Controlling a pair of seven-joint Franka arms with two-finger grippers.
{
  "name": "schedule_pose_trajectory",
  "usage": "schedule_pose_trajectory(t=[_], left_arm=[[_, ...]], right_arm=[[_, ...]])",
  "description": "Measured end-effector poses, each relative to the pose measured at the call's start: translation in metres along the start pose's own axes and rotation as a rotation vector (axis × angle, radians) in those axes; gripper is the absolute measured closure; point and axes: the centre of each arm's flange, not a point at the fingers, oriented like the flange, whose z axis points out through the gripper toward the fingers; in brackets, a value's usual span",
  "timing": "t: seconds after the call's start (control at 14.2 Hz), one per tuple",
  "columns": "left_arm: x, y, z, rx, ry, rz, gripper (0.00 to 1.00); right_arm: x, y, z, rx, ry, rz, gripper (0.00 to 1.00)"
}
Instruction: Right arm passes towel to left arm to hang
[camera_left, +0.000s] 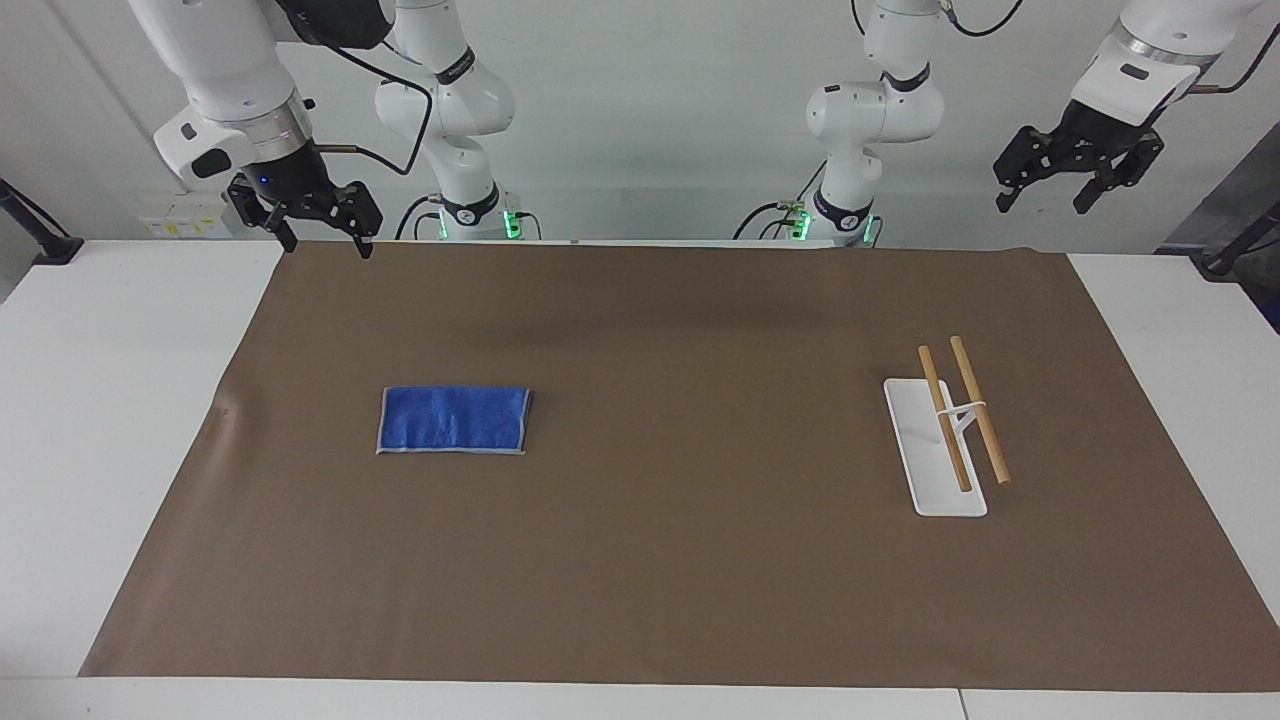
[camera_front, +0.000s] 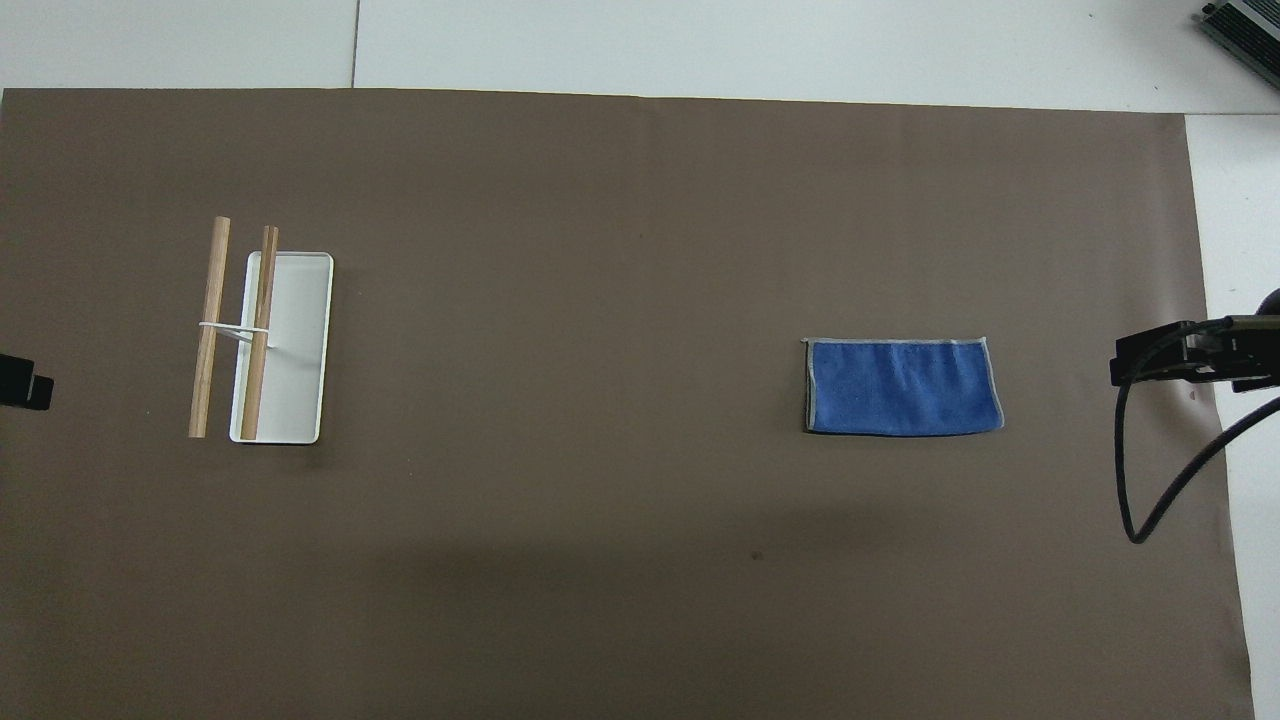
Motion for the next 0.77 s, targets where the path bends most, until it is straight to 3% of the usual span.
schedule_pose_trajectory(t=[0.77], left_arm=[[0.0,0.0,0.0,0.0,0.0,0.0,0.0]], right_arm=[[0.013,-0.002,-0.005,0.007,0.0,0.0,0.0]])
